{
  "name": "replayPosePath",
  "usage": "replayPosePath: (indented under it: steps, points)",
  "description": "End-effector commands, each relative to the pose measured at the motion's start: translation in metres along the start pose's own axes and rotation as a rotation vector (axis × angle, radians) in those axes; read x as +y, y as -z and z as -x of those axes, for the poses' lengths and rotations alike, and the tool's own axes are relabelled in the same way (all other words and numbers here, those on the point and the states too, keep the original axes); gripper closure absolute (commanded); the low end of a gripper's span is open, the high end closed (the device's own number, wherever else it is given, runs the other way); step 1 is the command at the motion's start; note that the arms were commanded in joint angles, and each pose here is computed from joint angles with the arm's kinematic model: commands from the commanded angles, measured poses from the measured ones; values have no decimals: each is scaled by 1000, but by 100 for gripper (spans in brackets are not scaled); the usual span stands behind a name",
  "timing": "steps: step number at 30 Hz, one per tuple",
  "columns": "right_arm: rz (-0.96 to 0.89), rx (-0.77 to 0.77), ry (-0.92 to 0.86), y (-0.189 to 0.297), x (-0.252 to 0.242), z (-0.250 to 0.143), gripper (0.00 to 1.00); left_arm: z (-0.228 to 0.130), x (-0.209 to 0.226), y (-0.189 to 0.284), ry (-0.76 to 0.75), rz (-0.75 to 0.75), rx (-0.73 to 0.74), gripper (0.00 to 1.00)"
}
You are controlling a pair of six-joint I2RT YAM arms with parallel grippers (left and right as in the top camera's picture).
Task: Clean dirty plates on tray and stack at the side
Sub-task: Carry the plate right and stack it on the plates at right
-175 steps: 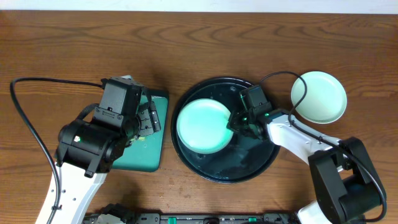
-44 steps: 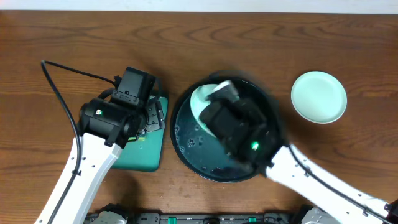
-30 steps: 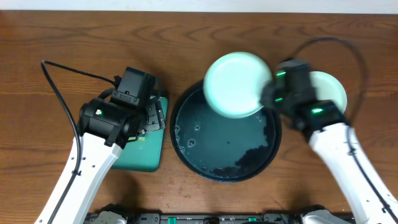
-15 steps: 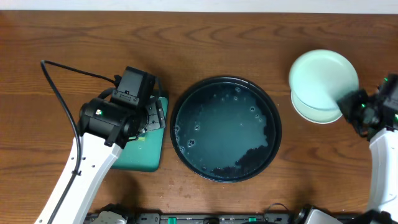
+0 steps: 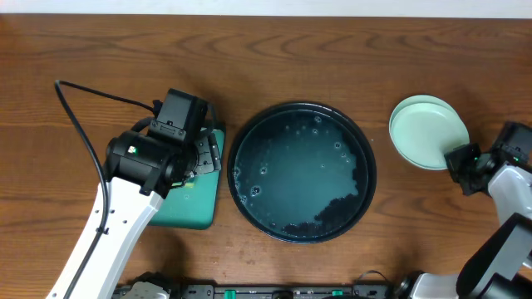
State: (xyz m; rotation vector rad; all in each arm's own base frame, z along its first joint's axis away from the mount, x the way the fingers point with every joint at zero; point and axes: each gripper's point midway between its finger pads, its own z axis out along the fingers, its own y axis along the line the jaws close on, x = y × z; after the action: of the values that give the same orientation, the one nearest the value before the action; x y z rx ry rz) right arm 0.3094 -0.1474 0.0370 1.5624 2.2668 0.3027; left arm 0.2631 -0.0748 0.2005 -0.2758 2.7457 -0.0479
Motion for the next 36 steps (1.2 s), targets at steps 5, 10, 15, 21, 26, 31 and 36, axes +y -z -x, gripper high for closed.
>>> replayPosePath:
  steps: [5, 10, 15, 21, 26, 31, 36]
  points:
    - [199, 73, 53, -3, 37, -6, 23, 1, 1, 0, 3, 9, -7, 20]
    - [321, 47, 111, 9, 71, 4, 17, 1, 1, 0, 2, 9, -7, 20]
    - [299, -18, 146, 13, 77, 18, 13, 1, 1, 0, 3, 10, -6, 20]
    - [337, 42, 186, 19, 82, 3, 32, 1, 1, 0, 2, 9, -7, 20]
    - [419, -60, 387, 60, 108, 0, 28, 2, 1, 0, -17, 8, -10, 20]
    - [468, -243, 674, 122, 132, -12, 34, 11, 0, 9, -52, -7, -72, 20]
    - [472, -407, 826, 175, 143, -30, 16, 22, 10, 39, -27, -17, -210, 20]
